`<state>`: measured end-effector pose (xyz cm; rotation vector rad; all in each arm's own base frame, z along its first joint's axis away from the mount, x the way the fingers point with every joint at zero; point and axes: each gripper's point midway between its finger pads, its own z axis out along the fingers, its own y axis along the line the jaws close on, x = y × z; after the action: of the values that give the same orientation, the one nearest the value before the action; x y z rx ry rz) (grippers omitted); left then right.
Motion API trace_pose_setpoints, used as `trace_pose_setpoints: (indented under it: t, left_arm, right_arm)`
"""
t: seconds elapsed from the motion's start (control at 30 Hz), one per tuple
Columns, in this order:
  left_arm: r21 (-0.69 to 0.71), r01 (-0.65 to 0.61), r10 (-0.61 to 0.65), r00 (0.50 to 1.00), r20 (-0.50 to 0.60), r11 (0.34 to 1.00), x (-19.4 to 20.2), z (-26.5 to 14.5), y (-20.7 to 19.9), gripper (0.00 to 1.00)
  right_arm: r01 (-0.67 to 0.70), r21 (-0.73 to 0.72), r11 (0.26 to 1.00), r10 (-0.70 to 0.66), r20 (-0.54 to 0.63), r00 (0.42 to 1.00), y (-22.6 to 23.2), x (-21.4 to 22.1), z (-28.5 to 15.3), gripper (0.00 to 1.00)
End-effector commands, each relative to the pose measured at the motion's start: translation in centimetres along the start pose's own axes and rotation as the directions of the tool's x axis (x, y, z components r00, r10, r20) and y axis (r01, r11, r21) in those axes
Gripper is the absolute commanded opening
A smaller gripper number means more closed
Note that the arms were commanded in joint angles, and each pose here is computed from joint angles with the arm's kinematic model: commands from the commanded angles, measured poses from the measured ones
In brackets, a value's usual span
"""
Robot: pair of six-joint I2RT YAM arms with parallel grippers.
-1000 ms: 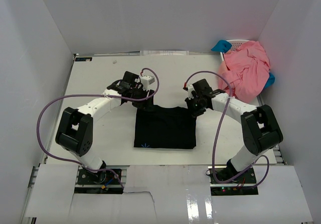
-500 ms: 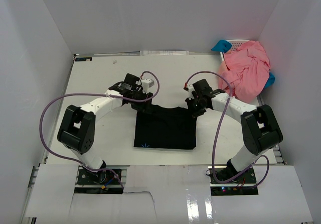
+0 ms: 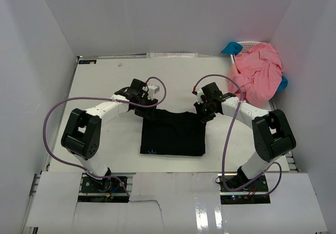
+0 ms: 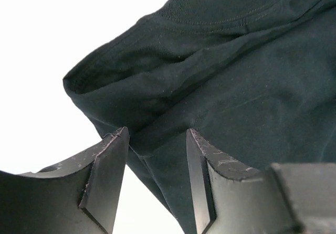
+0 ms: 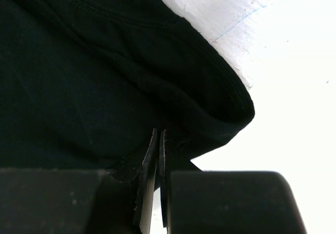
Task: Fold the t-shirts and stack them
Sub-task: Fold the long partially folded tshirt into a neat square
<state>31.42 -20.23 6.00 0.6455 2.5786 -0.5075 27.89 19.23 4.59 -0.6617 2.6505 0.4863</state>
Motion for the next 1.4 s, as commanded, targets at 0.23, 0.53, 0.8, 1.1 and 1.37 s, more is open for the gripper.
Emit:
trace_pose_setpoints:
  t: [0.23,0.53,0.8,1.1,1.37]
  left_arm:
    - [0.037,-0.023,0.021,0.999,0.048,0.999,0.2,-1.8,-0.9,0.60]
    - [0.078,-0.026,0.024,0.999,0.030,0.997,-0.4,-0.8,-1.4,0.31]
    - [0.103,-0.021,0.020,1.000,0.014,0.994,-0.5,-0.3,-1.7,0.01]
    - [0.022,-0.004,0.001,0.994,0.107,1.000,-2.1,-3.0,-0.3,0.01]
    - [0.071,0.106,-0.116,0.980,0.163,0.992,-3.4,-4.6,1.8,0.00]
  right_arm:
    - [0.006,-0.016,1.000,-0.005,0.024,1.000,0.3,-1.3,-1.0,0.08]
    - [0.009,-0.019,1.000,-0.009,0.030,1.000,0.3,-1.4,-1.1,0.08]
    - [0.007,-0.026,1.000,-0.006,0.036,0.999,0.5,-1.7,-1.4,0.08]
    - [-0.001,-0.016,1.000,0.002,0.072,0.997,0.9,-2.3,-3.4,0.08]
    - [-0.033,0.004,0.999,0.032,0.093,0.995,0.2,-3.1,-4.8,0.08]
